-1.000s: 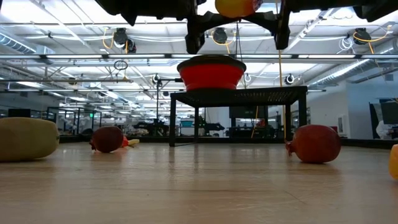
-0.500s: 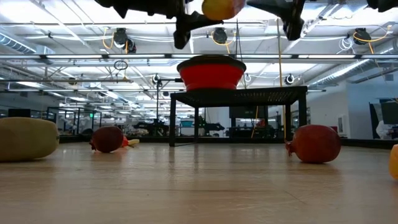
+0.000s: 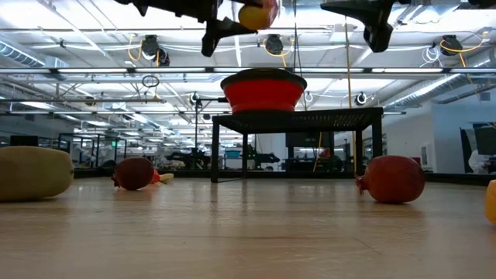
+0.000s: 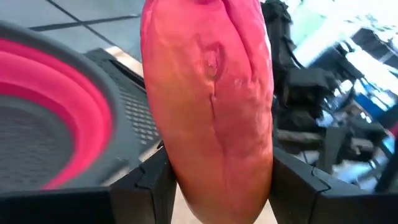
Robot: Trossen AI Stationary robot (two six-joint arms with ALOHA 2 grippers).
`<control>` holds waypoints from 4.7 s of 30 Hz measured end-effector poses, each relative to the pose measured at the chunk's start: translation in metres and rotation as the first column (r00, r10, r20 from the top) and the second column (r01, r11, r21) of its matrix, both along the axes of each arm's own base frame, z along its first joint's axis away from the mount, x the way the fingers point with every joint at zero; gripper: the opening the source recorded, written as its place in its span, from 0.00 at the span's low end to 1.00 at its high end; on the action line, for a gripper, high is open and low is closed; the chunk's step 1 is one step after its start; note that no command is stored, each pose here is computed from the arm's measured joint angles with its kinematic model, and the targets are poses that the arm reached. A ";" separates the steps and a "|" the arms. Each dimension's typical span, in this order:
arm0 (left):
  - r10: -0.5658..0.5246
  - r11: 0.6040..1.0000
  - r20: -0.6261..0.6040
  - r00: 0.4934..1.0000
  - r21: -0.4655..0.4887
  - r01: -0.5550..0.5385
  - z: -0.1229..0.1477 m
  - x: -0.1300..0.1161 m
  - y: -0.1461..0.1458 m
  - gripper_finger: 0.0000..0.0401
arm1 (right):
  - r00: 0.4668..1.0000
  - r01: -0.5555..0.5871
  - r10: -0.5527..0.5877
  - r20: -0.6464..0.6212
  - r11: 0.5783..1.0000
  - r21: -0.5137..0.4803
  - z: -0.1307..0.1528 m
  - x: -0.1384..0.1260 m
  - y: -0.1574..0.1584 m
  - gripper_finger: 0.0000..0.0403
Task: Pick & Place Fruit
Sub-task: Put the mango into the strainer bowl on the shelf
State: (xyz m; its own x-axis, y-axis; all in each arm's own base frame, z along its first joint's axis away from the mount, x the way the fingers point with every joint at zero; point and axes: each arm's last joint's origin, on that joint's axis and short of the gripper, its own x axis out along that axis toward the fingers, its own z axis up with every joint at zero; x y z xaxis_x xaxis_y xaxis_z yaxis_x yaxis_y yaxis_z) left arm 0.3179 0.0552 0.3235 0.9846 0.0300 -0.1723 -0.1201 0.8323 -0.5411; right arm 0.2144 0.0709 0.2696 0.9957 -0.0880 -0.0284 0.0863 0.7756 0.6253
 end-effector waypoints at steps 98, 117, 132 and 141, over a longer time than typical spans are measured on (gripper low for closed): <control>0.291 0.910 -0.453 0.843 0.404 -0.097 -0.020 0.033 0.074 0.49 | 0.999 -0.042 0.046 0.013 0.979 -0.197 0.013 -0.017 -0.002 0.00; 0.273 0.905 -0.457 0.847 0.420 -0.065 -0.020 0.033 0.074 0.57 | 0.999 -0.043 0.046 0.012 0.979 -0.197 0.013 -0.017 -0.002 0.00; 0.292 0.899 -0.453 0.843 0.430 -0.081 -0.020 0.031 0.079 0.57 | 0.999 -0.043 0.047 0.012 0.979 -0.197 0.013 -0.017 -0.002 0.00; 0.284 0.902 -0.449 0.847 0.425 -0.077 -0.020 0.032 0.079 0.57 | 0.999 -0.044 0.047 0.012 0.979 -0.197 0.013 -0.017 -0.002 0.00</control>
